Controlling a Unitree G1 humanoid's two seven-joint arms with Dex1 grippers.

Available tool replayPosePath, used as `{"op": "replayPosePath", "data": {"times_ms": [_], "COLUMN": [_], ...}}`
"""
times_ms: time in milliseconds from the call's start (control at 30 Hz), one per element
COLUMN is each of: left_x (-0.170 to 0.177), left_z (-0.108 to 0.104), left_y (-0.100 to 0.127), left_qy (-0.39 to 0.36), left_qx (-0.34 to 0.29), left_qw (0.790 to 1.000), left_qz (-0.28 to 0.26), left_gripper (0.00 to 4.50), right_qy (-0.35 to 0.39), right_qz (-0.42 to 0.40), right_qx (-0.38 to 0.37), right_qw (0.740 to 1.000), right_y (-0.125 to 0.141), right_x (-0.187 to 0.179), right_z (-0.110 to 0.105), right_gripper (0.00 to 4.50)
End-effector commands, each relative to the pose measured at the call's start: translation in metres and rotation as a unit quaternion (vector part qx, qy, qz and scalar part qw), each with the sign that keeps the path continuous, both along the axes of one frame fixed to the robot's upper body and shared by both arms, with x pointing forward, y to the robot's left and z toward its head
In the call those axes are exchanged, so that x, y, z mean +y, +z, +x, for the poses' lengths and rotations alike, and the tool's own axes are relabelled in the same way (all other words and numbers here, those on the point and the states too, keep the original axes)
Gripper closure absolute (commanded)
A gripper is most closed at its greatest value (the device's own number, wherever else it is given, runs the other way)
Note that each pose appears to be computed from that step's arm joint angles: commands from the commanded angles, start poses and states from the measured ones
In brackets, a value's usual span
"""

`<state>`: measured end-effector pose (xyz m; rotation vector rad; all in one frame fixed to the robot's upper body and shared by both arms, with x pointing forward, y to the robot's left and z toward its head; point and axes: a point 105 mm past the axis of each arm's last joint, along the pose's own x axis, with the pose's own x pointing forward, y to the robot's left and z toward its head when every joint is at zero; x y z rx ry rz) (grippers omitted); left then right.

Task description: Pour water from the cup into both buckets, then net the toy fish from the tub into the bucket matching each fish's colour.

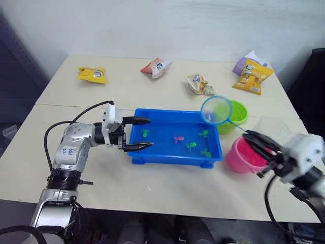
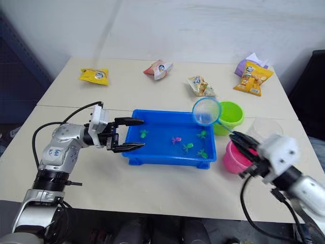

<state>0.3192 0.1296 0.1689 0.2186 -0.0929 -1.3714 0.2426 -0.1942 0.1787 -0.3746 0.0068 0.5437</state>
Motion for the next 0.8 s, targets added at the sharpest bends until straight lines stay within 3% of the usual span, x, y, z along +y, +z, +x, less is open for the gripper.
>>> {"op": "replayPosePath", "data": {"times_ms": [33,233,433,800], "left_x": [0.006,0.013,0.021,0.021], "left_z": [-0.003,-0.010,-0.011,-0.011], "left_y": [0.005,-0.002,-0.008,-0.011], "left_qy": [0.005,0.014,0.026,0.031], "left_qx": [-0.012,-0.009,-0.006,-0.011], "left_qw": [1.000,1.000,1.000,0.999], "left_qz": [0.001,0.004,0.002,-0.002], "left_gripper": [0.04,0.04,0.04,0.04], "right_qy": [0.002,-0.023,0.002,0.062], "right_qz": [-0.042,-0.145,-0.224,-0.217], "right_qx": [0.069,0.044,0.036,0.099], "right_qw": [0.997,0.988,0.974,0.969], "right_y": [-0.019,-0.023,-0.026,-0.035], "right_x": [0.016,0.018,0.033,0.056], "right_z": [0.014,0.042,0.053,0.042], "right_gripper": [4.50,4.50,4.50,4.50]}}
